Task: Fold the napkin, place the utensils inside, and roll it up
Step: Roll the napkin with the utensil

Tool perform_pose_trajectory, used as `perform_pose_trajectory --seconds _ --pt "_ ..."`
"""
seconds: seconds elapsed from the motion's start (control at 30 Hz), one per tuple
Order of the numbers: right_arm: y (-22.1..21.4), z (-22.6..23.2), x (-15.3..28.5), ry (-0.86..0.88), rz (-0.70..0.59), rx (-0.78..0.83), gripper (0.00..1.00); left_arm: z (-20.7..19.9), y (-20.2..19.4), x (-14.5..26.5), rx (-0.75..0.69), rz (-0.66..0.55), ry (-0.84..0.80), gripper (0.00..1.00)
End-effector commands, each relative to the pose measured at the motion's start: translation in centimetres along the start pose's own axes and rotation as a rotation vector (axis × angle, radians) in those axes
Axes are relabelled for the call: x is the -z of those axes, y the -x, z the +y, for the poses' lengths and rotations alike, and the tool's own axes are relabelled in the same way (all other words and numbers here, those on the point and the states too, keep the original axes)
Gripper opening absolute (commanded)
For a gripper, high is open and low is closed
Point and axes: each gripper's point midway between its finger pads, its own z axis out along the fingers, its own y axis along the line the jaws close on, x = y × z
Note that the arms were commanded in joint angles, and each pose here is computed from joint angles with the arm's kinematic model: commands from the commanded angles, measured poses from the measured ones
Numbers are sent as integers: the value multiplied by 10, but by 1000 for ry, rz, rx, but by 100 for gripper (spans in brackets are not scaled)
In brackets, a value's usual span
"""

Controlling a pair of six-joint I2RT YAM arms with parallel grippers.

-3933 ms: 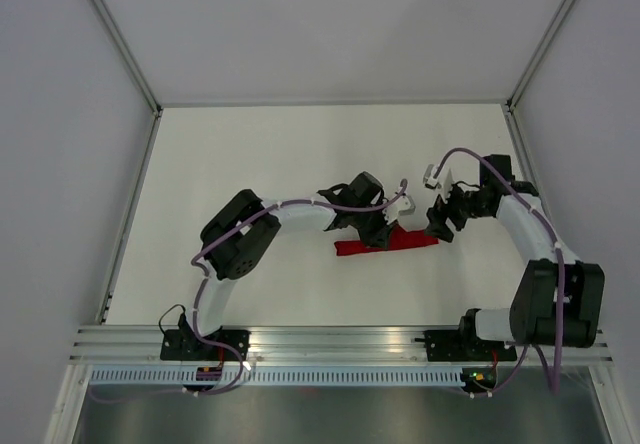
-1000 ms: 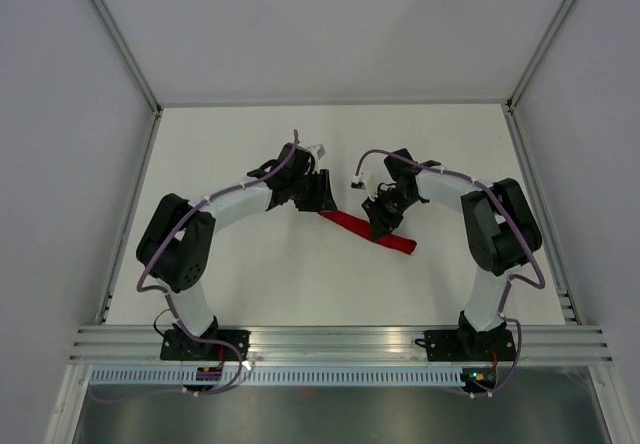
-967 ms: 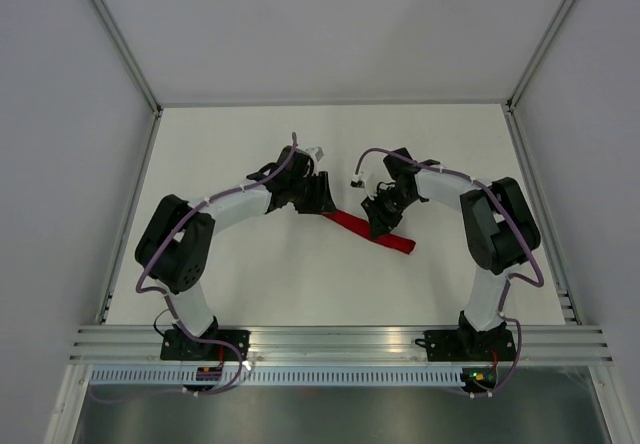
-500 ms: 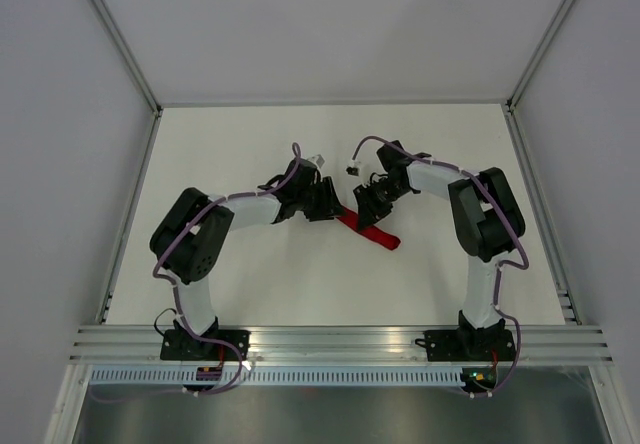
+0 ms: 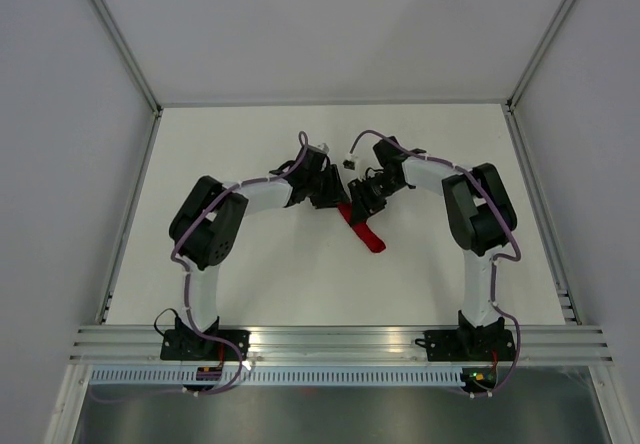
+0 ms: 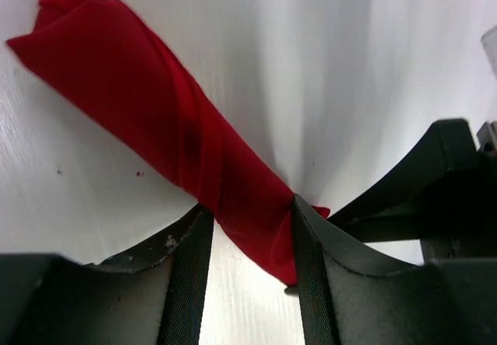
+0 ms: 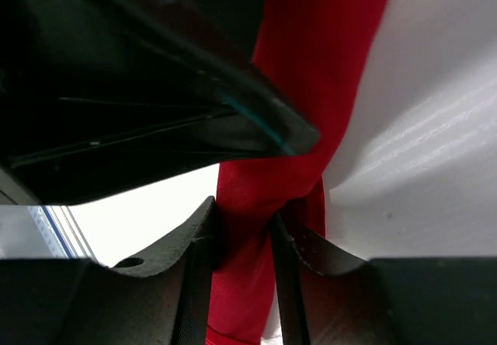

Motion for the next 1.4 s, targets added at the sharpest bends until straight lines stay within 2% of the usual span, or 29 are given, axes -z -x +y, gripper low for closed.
perform_pose_trajectory --seconds 0.0,0.13,0.4,0.73,1.03,1.37 --pt "-11 -17 -22 -39 50 11 40 -6 19 -5 1 -12 0 49" --pt "-1 -14 -20 -28 35 10 41 0 25 -9 -6 11 19 49" --pt "8 -13 -25 3 29 -30 49 1 39 -20 -50 56 23 48" --pt "23 -11 -21 -5 3 -37 49 -4 61 -24 -72 68 25 48" --pt "27 -11 -9 -38 -15 -34 56 3 58 -31 -71 93 45 47" --pt "43 -8 12 -74 -74 -42 56 6 58 -32 -67 96 52 47"
